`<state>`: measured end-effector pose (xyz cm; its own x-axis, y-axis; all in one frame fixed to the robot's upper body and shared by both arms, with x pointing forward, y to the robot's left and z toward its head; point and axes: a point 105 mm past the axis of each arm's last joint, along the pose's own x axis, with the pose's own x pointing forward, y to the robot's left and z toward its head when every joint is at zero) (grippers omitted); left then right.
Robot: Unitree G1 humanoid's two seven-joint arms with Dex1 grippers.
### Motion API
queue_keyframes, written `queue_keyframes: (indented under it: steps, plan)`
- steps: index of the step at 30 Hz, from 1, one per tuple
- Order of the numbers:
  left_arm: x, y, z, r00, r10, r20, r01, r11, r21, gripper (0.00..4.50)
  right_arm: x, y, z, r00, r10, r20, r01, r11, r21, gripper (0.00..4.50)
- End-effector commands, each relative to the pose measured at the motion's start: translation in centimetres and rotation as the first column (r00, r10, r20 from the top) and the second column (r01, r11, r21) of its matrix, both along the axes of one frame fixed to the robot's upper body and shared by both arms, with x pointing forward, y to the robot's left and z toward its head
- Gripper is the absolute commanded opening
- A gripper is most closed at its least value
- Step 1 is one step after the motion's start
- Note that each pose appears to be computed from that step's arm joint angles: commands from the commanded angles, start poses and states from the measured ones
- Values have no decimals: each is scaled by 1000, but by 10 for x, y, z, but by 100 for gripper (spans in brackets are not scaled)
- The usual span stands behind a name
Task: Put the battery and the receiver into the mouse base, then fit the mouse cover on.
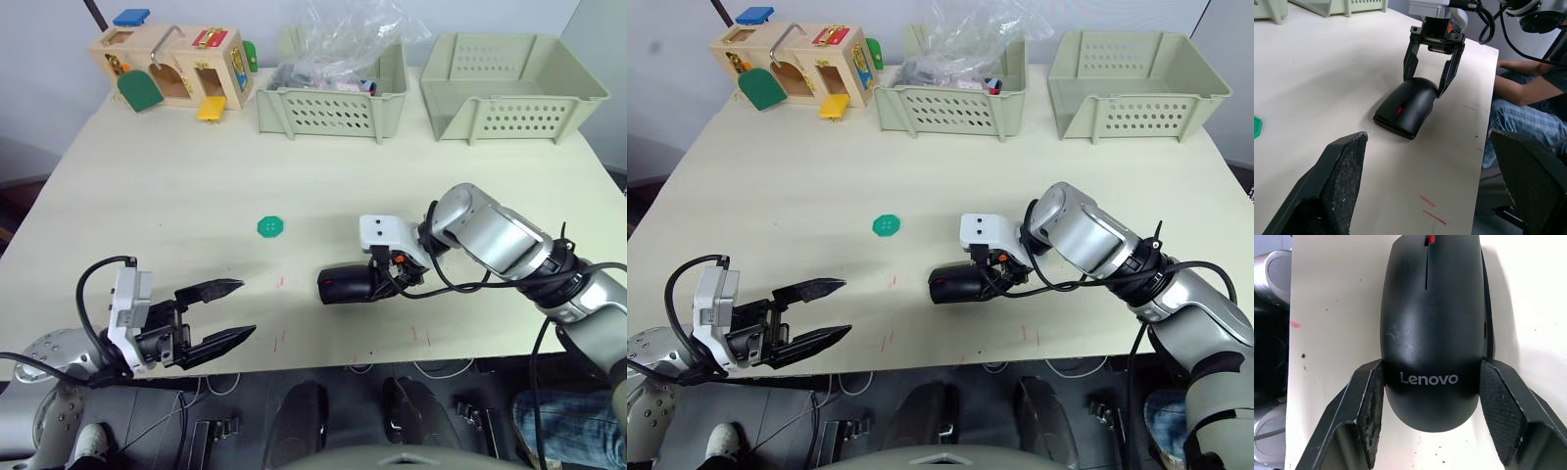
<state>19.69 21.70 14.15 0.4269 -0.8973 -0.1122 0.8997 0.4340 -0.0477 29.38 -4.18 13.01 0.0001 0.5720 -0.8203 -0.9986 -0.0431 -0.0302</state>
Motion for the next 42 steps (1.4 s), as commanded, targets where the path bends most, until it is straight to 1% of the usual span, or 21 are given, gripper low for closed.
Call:
queue_keyframes:
  steps: [1, 9, 15, 27, 36, 42]
  plan:
    - [-1, -2, 6, 999, -4, 39, 4, 1000, 5, 427, 0, 2, 1, 1000, 2, 9, -2, 1000, 2, 255]
    - [-2, -2, 5, 999, -1, 38, 1, 1000, 5, 427, 1, 3, 2, 1000, 19, 22, -19, 1000, 0, 255]
    - [-2, -1, 5, 999, -2, 36, 2, 1000, 5, 427, 4, 3, 4, 997, 44, 66, -44, 999, -13, 255]
    - [-3, 0, 2, 1000, -5, 30, 5, 1000, 4, 427, 7, 1, 8, 992, 96, 82, -93, 995, -46, 255]
    - [-5, 0, 0, 1000, -3, 28, 3, 1000, 3, 427, 10, 0, 6, 992, 99, 81, -94, 994, -60, 255]
    - [-7, 1, -1, 1000, -1, 26, 1, 1000, 4, 427, 12, 0, 8, 981, 139, 134, -128, 988, -87, 255]
